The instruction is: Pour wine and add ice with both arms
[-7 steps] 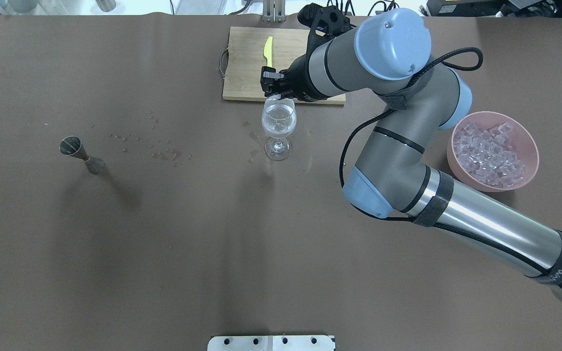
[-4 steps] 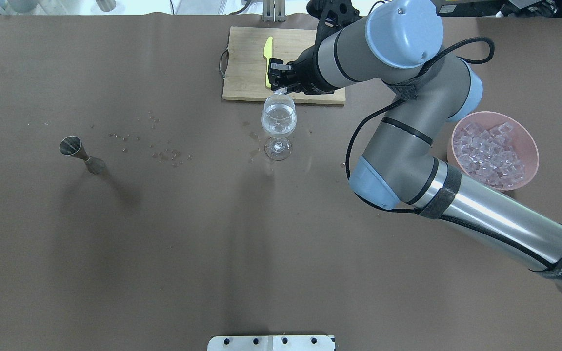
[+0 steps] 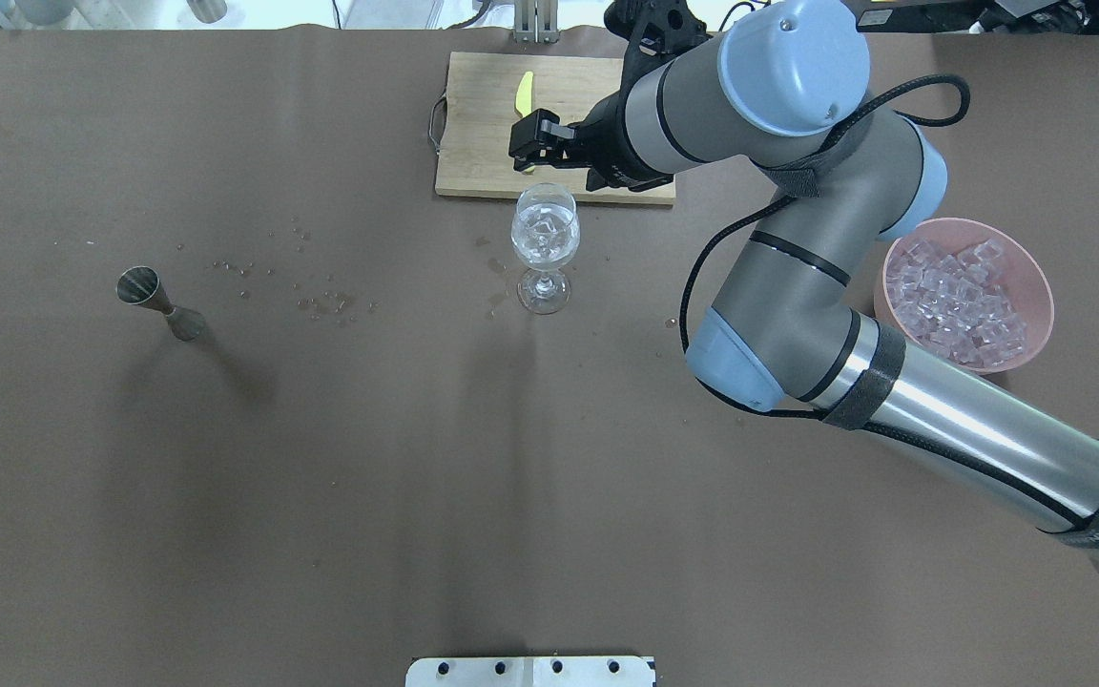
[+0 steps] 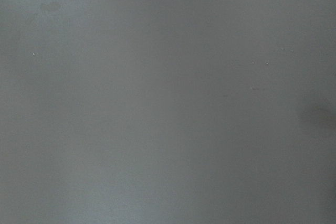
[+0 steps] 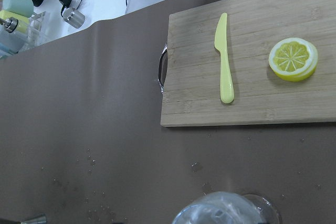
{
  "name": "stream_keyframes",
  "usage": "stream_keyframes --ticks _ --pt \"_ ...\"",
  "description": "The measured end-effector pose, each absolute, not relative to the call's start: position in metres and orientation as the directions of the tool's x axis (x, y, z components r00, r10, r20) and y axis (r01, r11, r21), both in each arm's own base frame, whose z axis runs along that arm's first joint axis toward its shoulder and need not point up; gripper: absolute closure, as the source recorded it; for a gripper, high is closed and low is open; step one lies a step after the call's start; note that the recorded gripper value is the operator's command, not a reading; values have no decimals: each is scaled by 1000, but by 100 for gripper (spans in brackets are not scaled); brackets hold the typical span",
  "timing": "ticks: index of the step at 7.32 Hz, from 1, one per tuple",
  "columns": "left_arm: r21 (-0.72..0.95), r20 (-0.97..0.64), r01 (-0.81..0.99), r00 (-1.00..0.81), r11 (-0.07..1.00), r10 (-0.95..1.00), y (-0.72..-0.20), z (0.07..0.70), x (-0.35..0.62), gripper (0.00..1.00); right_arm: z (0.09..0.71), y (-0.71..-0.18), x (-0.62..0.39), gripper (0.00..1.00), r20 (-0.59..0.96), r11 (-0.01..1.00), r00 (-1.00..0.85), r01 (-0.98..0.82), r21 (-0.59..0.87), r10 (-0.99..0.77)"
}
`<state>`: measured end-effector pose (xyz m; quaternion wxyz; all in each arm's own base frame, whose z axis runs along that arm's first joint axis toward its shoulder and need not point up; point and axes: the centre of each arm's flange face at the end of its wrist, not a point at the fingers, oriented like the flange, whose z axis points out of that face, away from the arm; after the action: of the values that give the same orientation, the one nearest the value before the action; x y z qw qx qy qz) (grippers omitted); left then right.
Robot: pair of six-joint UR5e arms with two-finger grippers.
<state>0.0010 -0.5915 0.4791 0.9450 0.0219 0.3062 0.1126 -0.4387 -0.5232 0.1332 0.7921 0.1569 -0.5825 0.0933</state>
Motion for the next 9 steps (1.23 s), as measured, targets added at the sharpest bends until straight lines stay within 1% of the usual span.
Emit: stream_keyframes --ticks 2,3,5,7,9 --pt "123 -572 -199 786 972 233 -592 480 -7 2 138 -527 -415 0 940 945 341 -296 138 -30" --pt "148 -567 -214 782 966 260 -591 488 -20 2 149 -535 -384 0 915 956 400 -246 157 -47" --pt "192 -553 -234 776 953 302 -589 511 -46 2 195 -555 -303 0 853 974 515 -136 181 -86" --pt "148 -566 -115 805 982 179 -598 530 -70 2 283 -583 -213 0 788 986 607 -46 161 -100" --pt "167 -566 -72 809 983 155 -593 548 -83 2 380 -607 -139 0 688 992 716 64 105 -119"
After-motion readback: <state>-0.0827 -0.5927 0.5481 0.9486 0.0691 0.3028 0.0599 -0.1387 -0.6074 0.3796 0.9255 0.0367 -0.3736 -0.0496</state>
